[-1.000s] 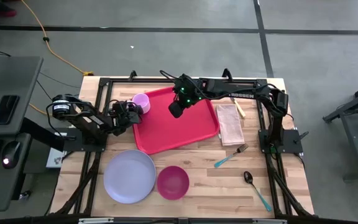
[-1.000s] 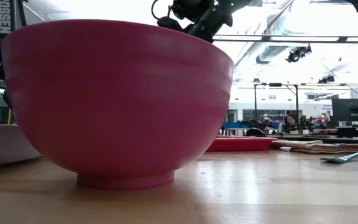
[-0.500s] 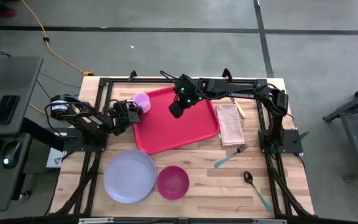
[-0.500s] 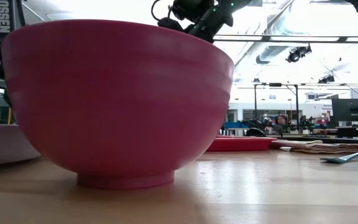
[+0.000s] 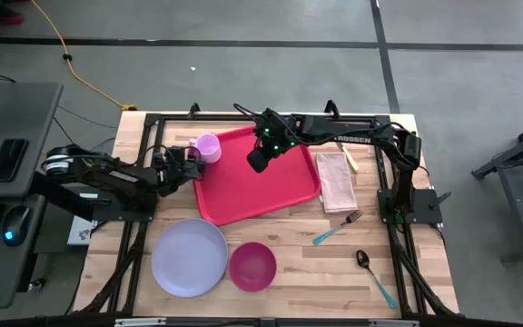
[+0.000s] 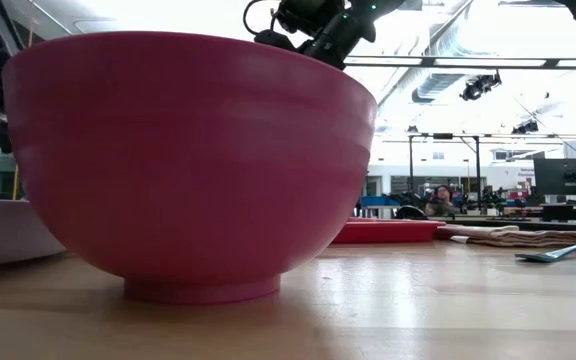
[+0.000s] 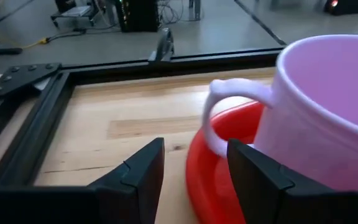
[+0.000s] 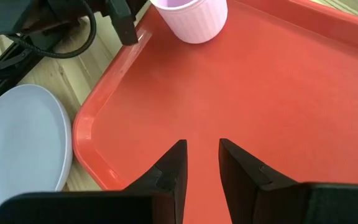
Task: Set up tray
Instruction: Put the purple plate on the red tray below the light pink mug
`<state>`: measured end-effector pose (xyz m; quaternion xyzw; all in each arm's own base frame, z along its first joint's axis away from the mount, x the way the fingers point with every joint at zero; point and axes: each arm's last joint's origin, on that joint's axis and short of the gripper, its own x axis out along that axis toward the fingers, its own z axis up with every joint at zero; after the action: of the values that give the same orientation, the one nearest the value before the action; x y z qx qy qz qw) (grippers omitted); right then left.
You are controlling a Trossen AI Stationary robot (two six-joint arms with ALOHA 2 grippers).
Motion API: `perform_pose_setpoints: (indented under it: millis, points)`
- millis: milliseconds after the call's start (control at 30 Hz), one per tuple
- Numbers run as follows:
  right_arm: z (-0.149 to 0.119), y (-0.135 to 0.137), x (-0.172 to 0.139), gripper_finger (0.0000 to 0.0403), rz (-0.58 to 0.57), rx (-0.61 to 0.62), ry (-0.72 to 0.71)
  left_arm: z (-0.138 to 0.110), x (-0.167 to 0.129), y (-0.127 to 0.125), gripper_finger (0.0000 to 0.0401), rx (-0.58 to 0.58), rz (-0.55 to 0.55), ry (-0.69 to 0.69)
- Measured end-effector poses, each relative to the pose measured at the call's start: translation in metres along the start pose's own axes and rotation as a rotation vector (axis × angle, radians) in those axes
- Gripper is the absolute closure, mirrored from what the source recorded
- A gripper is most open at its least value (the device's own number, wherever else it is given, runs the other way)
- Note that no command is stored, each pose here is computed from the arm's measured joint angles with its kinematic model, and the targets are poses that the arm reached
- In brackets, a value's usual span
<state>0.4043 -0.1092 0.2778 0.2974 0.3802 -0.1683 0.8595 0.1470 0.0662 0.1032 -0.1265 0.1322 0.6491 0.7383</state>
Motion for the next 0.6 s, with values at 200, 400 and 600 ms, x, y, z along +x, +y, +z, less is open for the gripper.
perform_pose_setpoints:
  millis: [200,400,600]
  points:
    - [0.0,0.0,0.0,0.0332,0.0,0.0,0.0,0.007,-0.007,0.01,0.0196,-0.015,0.005,0.015]
    - [0.0,0.0,0.0,0.0332,-0.003,0.0,-0.001,0.016,-0.016,0.019,0.0196,-0.032,-0.058,0.059]
    - [0.0,0.0,0.0,0.0332,-0.01,-0.021,-0.005,0.028,-0.026,0.023,0.0196,-0.082,-0.222,0.109]
